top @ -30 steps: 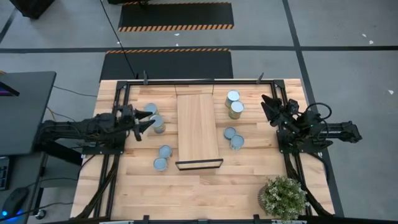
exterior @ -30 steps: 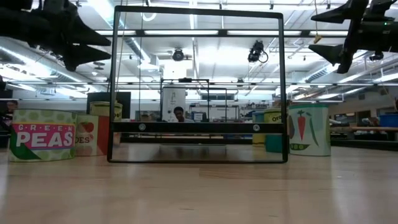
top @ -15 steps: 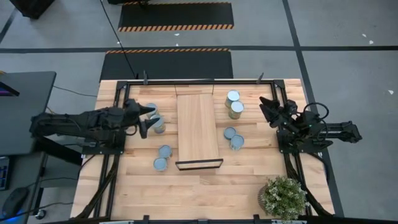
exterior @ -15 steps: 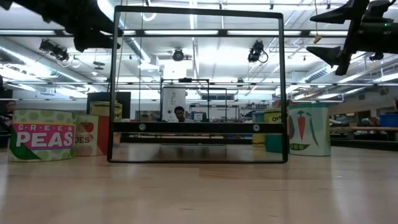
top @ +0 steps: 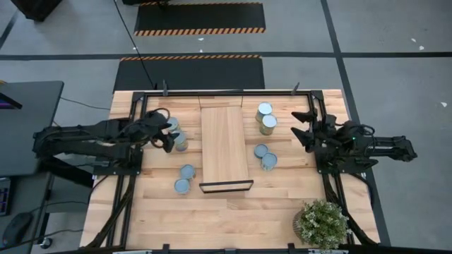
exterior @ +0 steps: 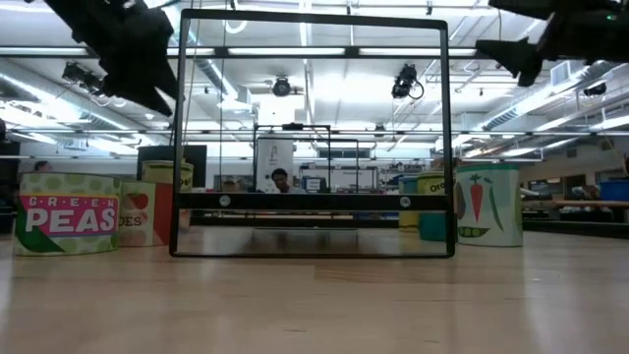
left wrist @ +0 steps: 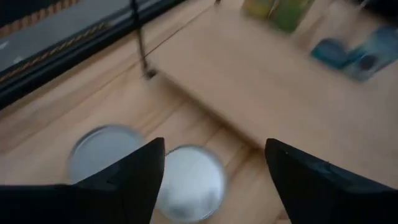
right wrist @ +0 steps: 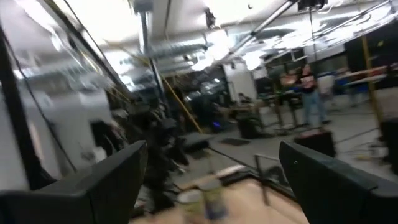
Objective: Pick and place cans onto a shelf
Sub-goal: Put the canned peaches on the shelf
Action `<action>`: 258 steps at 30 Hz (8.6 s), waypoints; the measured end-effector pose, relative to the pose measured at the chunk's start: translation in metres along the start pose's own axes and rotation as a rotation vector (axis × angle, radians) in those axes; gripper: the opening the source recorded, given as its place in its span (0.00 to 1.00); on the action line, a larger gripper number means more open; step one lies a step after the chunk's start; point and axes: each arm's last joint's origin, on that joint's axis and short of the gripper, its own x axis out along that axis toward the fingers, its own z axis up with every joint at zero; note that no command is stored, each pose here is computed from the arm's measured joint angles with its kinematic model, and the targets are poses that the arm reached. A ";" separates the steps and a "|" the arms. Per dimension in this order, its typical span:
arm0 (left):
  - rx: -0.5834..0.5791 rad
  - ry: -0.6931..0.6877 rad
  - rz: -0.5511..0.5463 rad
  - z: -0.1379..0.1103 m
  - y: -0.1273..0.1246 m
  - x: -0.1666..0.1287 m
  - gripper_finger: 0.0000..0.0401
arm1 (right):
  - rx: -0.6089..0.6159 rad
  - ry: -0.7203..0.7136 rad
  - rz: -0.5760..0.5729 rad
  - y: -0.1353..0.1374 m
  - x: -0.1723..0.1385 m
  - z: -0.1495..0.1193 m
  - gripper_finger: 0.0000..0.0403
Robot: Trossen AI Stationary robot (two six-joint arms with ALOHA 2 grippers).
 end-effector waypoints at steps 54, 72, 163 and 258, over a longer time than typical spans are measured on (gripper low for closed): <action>0.933 0.577 -0.135 0.022 -0.059 0.093 0.78 | -0.207 0.298 0.008 0.004 0.045 -0.034 0.92; 0.786 0.722 -0.193 -0.011 -0.091 0.064 0.78 | -0.191 0.291 0.007 0.004 0.046 -0.034 0.92; 0.328 0.432 0.215 0.055 0.020 0.099 0.76 | -0.163 0.286 0.030 0.006 0.049 -0.035 0.92; 0.535 0.427 -0.188 0.190 -0.099 0.208 0.81 | -0.198 0.268 0.063 0.007 0.049 -0.034 0.92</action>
